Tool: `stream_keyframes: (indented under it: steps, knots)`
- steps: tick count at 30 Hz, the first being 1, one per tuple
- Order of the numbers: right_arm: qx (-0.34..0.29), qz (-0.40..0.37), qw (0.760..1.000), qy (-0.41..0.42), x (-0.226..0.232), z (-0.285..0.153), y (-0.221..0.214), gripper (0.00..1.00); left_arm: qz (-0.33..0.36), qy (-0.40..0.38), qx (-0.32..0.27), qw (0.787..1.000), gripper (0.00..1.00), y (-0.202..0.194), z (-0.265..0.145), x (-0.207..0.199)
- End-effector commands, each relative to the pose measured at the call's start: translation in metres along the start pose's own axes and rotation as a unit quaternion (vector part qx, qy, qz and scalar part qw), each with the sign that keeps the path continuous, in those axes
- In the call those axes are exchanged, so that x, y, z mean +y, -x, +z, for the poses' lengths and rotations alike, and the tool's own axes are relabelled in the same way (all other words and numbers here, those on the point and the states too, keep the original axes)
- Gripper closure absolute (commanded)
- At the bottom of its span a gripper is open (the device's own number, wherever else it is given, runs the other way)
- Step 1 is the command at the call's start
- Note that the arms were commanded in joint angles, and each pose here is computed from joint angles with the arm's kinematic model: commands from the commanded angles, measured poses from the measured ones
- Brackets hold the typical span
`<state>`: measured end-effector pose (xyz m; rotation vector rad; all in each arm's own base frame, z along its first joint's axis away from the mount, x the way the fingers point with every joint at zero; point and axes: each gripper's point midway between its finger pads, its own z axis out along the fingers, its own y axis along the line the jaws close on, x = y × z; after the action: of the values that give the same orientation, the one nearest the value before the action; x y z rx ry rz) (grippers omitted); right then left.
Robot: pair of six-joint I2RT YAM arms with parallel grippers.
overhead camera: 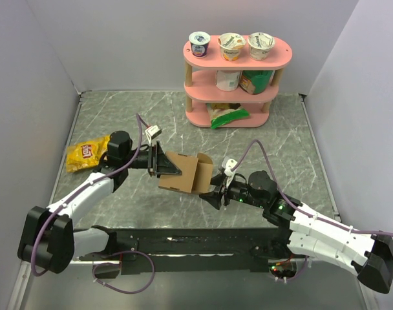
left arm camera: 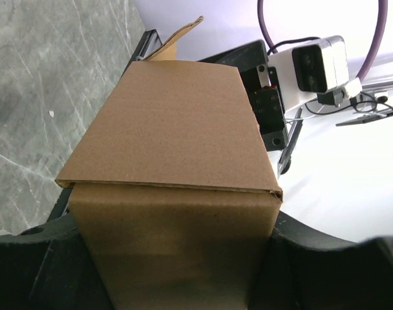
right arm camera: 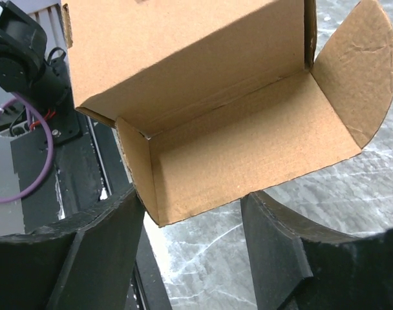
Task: Fold the paper box
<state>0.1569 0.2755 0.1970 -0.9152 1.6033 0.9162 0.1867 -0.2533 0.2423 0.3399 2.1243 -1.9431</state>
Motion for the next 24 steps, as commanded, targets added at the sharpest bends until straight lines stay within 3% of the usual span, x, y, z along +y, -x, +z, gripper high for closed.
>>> stream_keyframes:
  steps: [1, 8, 9, 12, 24]
  knots:
    - [-0.047, -0.019, 0.998, 0.024, 0.012, 0.000, 0.038, 0.37, 0.011, -0.012, -0.013, 1.000, 0.56, 0.007, 0.003, -0.004]
    - [-0.046, -0.020, 0.998, 0.028, 0.014, 0.002, 0.038, 0.43, 0.005, -0.039, -0.014, 0.999, 0.56, 0.004, 0.002, -0.013]
    - [-0.046, -0.020, 0.998, 0.028, 0.014, 0.003, 0.038, 0.41, 0.008, -0.048, -0.016, 0.999, 0.56, 0.006, 0.001, -0.017]
    - [-0.041, -0.021, 0.999, 0.024, 0.014, 0.003, 0.034, 0.22, -0.014, -0.061, -0.017, 0.998, 0.56, 0.004, 0.000, -0.021]
    - [-0.056, -0.030, 0.998, 0.013, 0.012, -0.005, 0.041, 0.23, -0.008, -0.016, -0.011, 1.000, 0.56, 0.005, 0.001, -0.007]
